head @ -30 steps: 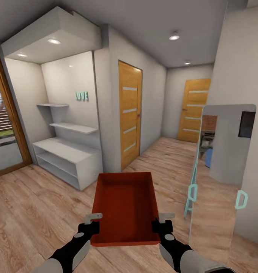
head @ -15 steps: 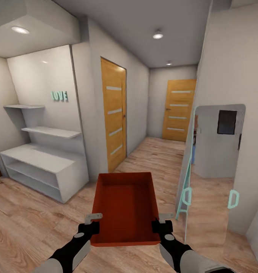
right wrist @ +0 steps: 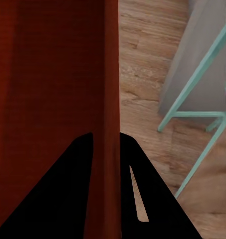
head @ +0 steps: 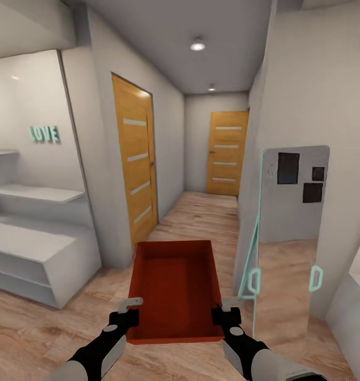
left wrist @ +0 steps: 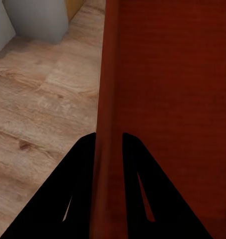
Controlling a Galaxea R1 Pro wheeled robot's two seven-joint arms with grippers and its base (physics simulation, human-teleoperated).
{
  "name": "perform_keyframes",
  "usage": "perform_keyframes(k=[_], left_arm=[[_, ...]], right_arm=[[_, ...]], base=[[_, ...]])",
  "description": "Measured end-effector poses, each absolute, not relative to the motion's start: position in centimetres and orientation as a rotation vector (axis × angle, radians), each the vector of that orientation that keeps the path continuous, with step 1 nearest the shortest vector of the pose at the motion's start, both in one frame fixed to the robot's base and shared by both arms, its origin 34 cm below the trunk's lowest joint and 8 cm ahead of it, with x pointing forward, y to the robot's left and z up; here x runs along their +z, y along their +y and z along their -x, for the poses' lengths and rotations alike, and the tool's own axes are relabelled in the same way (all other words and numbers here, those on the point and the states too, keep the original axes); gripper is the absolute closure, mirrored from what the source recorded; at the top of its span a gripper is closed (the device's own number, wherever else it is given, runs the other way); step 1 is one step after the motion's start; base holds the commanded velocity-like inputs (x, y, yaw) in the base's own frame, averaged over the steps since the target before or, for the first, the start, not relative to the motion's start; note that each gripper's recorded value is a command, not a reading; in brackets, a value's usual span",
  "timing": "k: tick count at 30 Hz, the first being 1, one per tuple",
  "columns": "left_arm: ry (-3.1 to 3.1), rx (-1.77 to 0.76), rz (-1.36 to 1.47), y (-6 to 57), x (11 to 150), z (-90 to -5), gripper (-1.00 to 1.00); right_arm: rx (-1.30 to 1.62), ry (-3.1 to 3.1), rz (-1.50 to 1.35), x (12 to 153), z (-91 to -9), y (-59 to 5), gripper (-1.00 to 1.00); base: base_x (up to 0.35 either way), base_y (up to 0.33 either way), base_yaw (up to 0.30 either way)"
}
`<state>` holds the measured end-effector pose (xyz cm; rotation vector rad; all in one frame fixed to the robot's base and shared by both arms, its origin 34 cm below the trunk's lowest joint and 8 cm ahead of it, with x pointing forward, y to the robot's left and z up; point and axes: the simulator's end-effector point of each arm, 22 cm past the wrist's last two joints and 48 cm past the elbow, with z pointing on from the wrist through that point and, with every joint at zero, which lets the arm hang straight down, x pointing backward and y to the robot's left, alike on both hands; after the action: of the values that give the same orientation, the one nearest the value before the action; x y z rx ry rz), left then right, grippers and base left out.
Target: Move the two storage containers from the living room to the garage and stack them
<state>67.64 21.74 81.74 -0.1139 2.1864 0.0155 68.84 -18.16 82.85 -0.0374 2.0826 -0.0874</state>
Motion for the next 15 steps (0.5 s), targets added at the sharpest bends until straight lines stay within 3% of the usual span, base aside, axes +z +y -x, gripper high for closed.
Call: perform_keyframes(k=[11, 15], left_arm=[[2.186, 0.016, 0.114, 21.75, 81.75, -67.65, 1.00], [2.186, 0.015, 0.114, 21.77, 81.75, -67.65, 1.00]], right_arm=[[-0.087, 2.082, 0.037, 82.85, -68.84, -18.14, 1.00], [-0.087, 2.083, 0.037, 82.85, -68.84, -18.12, 1.00]], base=[[0.313, 0.190, -0.285], [0.313, 0.190, -0.104]])
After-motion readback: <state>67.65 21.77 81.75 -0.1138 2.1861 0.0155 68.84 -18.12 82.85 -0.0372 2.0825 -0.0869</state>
